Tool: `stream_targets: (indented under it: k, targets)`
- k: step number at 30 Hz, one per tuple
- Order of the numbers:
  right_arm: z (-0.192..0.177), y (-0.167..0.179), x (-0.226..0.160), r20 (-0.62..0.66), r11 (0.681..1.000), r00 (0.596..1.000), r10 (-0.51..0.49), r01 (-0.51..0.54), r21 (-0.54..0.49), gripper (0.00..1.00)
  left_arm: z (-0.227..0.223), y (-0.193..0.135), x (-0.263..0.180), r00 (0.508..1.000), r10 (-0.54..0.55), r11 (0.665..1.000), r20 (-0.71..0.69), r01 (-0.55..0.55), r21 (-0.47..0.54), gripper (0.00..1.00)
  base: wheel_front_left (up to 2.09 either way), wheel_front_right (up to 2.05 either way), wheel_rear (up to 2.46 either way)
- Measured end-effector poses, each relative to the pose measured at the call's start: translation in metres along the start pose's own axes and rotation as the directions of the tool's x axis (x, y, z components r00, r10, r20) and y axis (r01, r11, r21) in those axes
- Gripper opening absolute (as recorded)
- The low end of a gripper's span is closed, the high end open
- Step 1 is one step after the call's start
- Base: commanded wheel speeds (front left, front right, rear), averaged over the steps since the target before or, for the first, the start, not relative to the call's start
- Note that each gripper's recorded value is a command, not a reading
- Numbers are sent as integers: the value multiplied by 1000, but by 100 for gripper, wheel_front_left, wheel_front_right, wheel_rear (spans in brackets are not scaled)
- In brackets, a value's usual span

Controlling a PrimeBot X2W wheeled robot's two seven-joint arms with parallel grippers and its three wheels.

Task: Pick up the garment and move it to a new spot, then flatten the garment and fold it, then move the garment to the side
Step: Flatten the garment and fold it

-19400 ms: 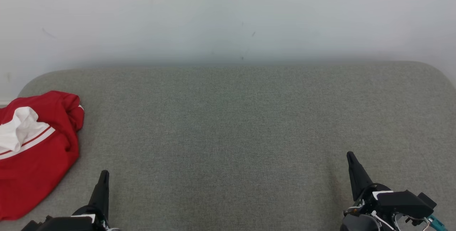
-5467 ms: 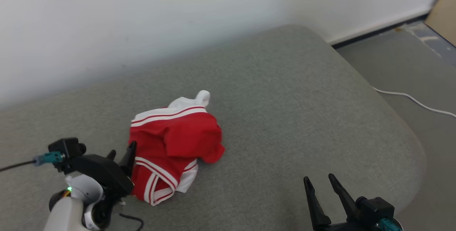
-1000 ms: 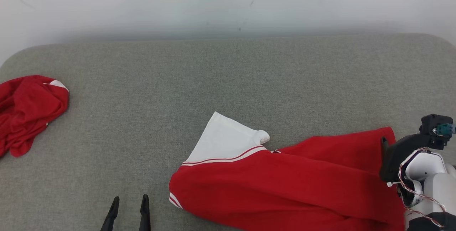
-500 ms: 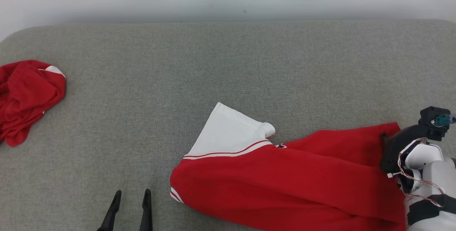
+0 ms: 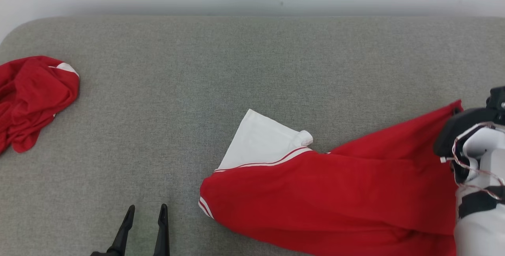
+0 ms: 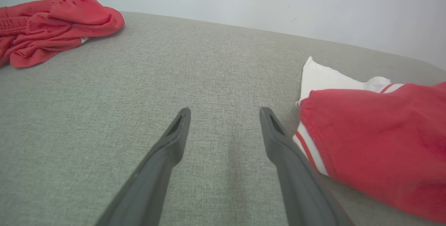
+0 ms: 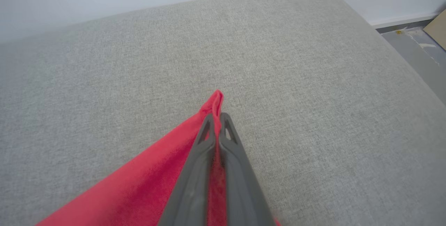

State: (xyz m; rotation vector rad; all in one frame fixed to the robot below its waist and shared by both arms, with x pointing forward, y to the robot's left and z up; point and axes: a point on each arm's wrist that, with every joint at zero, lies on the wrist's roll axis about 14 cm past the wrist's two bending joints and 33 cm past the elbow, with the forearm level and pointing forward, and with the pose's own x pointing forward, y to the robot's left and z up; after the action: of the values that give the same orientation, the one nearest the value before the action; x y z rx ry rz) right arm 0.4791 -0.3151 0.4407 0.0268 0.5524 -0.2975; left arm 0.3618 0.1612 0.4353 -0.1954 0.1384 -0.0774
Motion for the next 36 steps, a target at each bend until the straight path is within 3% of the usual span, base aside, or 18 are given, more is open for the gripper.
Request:
stream_targets:
  k: [6, 7, 8, 21, 27, 31, 36]
  targets:
    - [33, 16, 9, 90, 1000, 996, 18, -19, 2, 0, 0, 4, 2, 1000, 13, 1000, 0, -13, 4, 100, 0, 0, 0]
    - [34, 18, 10, 96, 1000, 995, 23, -23, 0, 37, 0, 5, 2, 1000, 16, 1000, 1, -16, 5, 100, 0, 0, 0]
    - [36, 21, 11, 105, 1000, 994, 28, -28, -3, 100, 1, 6, 2, 1000, 19, 1000, 2, -19, 5, 100, 0, 0, 0]
    - [41, 19, -11, 221, 999, 975, 33, -37, 14, 100, 13, 8, -5, 998, 41, 999, 41, -41, 3, 100, 0, 0, 0]
    - [34, 43, -54, 389, 990, 912, 129, -139, -2, 100, 20, 10, -16, 996, 64, 998, 65, -65, 6, 100, 0, 0, 0]
    - [26, 62, -90, 492, 973, 847, 201, -230, -3, 100, 25, 12, -22, 993, 79, 997, 86, -79, -3, 100, 0, 0, 0]
    - [2, 66, -129, 545, 958, 802, 244, -288, -5, 100, 32, 12, -29, 990, 90, 996, 111, -90, -7, 100, 0, 0, 0]
